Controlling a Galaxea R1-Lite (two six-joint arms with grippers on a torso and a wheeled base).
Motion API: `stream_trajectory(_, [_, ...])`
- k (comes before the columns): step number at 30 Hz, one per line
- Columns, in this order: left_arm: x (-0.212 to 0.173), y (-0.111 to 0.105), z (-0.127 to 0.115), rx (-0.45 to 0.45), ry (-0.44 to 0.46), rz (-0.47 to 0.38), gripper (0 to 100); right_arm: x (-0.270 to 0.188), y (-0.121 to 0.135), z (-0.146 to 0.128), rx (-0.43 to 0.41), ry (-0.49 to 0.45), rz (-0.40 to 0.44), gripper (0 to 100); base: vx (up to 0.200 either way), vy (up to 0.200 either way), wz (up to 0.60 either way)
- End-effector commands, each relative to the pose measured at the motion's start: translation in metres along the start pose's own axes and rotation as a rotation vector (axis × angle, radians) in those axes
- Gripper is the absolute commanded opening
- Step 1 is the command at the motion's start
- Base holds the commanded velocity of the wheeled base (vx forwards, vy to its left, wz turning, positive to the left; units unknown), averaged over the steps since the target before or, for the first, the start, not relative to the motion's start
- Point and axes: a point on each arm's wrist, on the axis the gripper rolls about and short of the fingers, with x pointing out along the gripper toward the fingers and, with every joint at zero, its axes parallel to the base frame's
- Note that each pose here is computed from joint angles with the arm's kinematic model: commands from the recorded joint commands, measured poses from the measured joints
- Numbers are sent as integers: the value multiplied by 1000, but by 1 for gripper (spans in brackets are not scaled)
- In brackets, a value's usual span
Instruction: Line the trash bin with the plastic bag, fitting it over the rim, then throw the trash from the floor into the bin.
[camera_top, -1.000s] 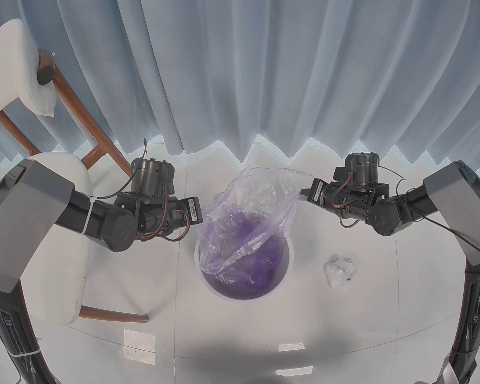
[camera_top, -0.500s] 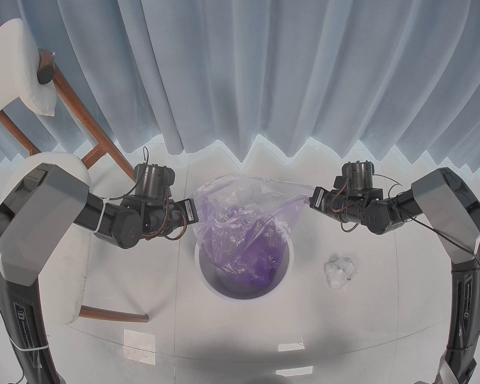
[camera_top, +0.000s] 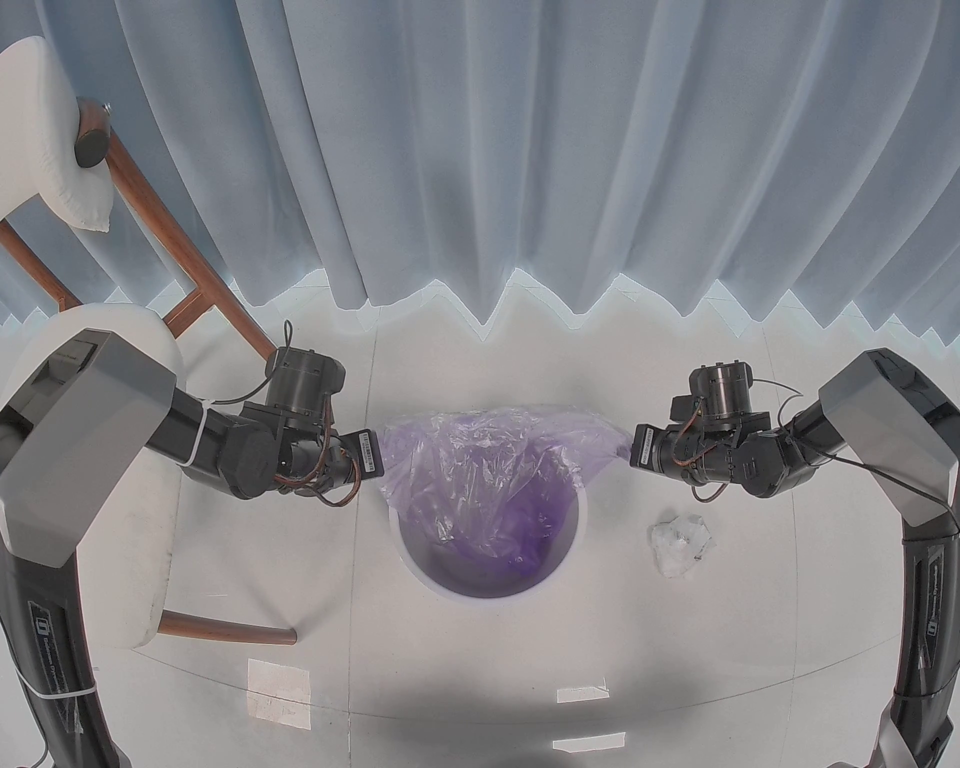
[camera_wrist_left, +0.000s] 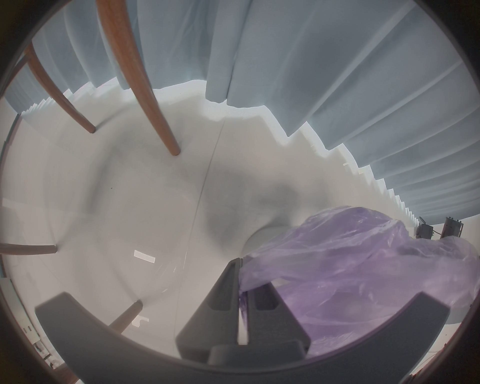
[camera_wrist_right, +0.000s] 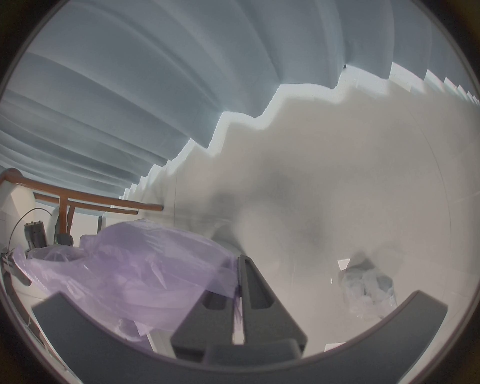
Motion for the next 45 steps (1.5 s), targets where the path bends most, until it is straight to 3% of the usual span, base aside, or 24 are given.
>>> stream_trajectory(1, [-4, 7, -1, -9, 10, 11, 0, -8, 1, -5, -1, 26, 18, 0, 0, 0, 0])
stream_trajectory(11, [-10, 9, -15, -26, 59, -3, 0, -17, 4, -14, -19, 70, 54, 0, 0, 0, 0])
stream_trajectory(16, [-19, 3, -5, -89, -9, -40, 0, -22, 2, -1, -36, -40, 82, 0, 0, 0, 0])
stream_trajectory(20, [-32, 10, -9, -89, 4, -36, 0, -31, -1, -5, -50, -72, 86, 0, 0, 0, 0])
stream_trajectory(21, [-34, 13, -13, -91, 8, -26, 100, -37, 0, -10, -51, -78, 90, 100, 0, 0, 0])
stream_trajectory(27, [-53, 19, -10, -107, -78, -46, 100, -67, 5, -20, -11, -117, 109, 100, 0, 0, 0])
stream_trajectory(32, [-90, 24, -16, -127, -149, -103, 100, -106, 19, -18, 225, -201, 190, 100, 0, 0, 0])
stream_trajectory(34, [-91, 23, -16, -130, -152, -107, 100, -108, 20, -17, 232, -203, 192, 100, 0, 0, 0])
stream_trajectory(35, [-122, 14, -6, -196, -204, -210, 100, -127, 37, -9, 345, -223, 257, 100, 0, 0, 0])
stream_trajectory(36, [-130, 10, -5, -224, -202, -249, 100, -131, 44, -8, 365, -224, 282, 100, 0, 0, 0])
stream_trajectory(39, [-138, -4, -11, -269, -146, -300, 100, -135, 61, -9, 376, -207, 327, 100, 0, 0, 0])
stream_trajectory(45, [-132, -25, -27, -264, -59, -331, 100, -127, 86, -18, 347, -160, 384, 100, 0, 0, 0])
